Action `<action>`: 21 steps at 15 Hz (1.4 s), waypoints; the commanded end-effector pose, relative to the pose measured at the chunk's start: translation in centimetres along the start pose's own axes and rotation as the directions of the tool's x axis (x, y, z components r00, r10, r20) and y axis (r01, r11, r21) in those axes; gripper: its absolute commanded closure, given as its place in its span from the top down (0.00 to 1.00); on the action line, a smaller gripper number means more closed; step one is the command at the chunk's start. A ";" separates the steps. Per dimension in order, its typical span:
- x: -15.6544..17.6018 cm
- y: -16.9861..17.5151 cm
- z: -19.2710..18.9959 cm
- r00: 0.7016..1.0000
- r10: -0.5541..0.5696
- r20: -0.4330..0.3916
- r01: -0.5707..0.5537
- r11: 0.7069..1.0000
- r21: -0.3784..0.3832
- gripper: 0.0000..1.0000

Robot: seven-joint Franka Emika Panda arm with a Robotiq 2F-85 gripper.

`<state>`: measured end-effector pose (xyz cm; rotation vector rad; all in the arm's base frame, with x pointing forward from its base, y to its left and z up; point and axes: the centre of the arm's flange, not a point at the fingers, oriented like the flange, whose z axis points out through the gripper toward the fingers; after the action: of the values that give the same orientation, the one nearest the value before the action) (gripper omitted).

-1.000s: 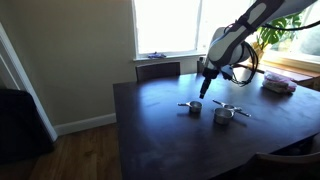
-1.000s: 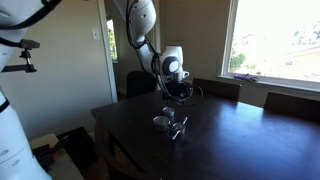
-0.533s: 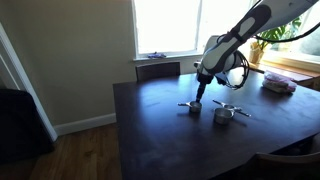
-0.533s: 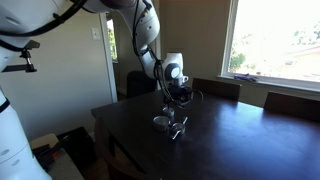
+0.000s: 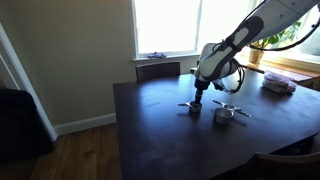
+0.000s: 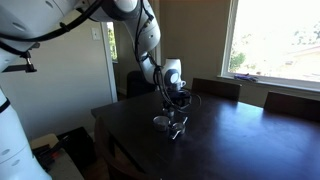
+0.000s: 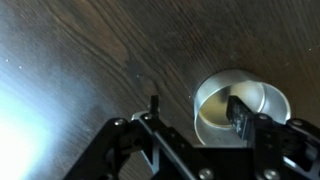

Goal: Stack the measuring cups together from smallest to biggest

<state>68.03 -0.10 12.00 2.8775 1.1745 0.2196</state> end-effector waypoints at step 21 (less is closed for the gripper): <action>-5.4 -2.0 -9.3 0.995 0.027 -0.098 -0.023 0.999 0.045 0.08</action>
<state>64.92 -1.93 17.44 2.9587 1.1522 0.2936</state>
